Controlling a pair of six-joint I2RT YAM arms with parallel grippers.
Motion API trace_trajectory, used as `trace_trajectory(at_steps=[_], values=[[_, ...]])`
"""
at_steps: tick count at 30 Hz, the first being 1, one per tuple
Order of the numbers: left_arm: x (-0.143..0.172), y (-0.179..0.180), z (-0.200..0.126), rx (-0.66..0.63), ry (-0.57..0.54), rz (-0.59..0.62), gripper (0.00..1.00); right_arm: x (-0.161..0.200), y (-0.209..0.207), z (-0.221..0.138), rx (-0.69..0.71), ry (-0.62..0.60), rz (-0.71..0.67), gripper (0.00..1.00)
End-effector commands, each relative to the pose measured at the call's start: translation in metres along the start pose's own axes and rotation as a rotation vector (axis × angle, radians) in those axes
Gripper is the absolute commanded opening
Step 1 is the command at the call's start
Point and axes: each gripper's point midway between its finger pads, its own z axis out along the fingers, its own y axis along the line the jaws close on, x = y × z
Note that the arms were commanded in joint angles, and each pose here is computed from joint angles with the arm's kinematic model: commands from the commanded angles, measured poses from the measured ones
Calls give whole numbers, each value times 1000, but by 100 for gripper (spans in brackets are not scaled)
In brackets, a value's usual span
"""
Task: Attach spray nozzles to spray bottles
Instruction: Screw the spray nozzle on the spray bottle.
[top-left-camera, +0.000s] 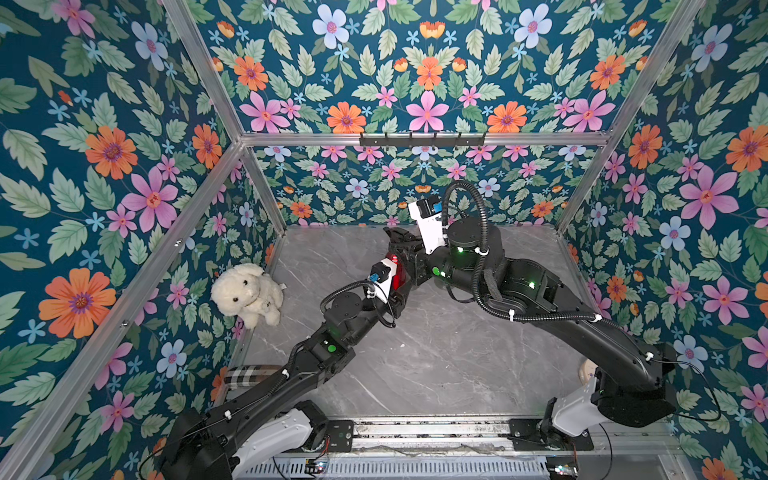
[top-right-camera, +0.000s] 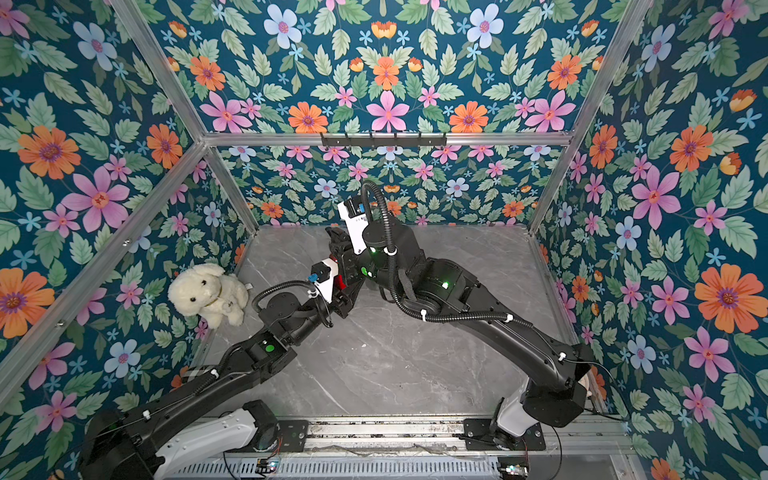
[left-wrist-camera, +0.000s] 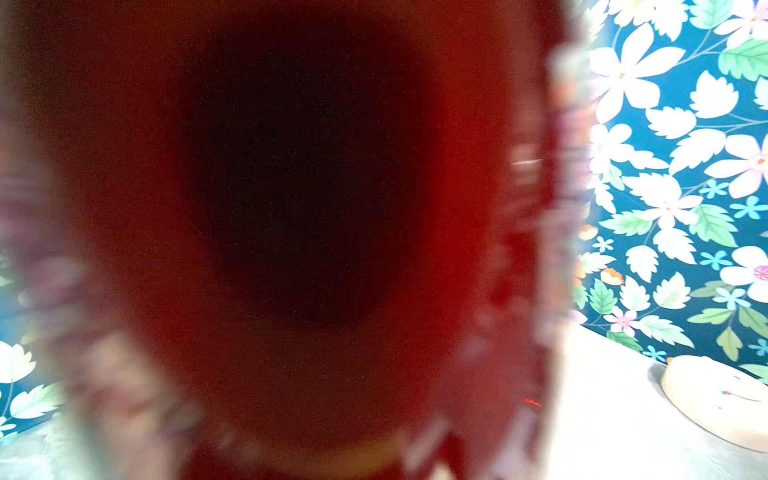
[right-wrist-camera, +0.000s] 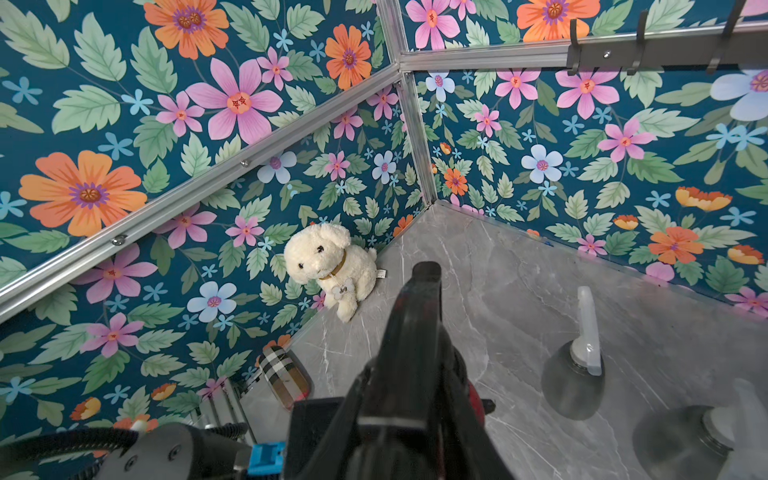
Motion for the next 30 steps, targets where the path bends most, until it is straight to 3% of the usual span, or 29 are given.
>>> trace_trajectory(at_steps=[1,18,30], values=[[-28,-20,-3,108,-117,69,0,25,12,-3,-68,107,-43,36],[-29,-18,-1,93,-122,59,0,-2,16,-40,-113,-20,-95,68],[-29,-15,-2,86,-119,60,0,-22,24,-82,-197,-149,-135,70]])
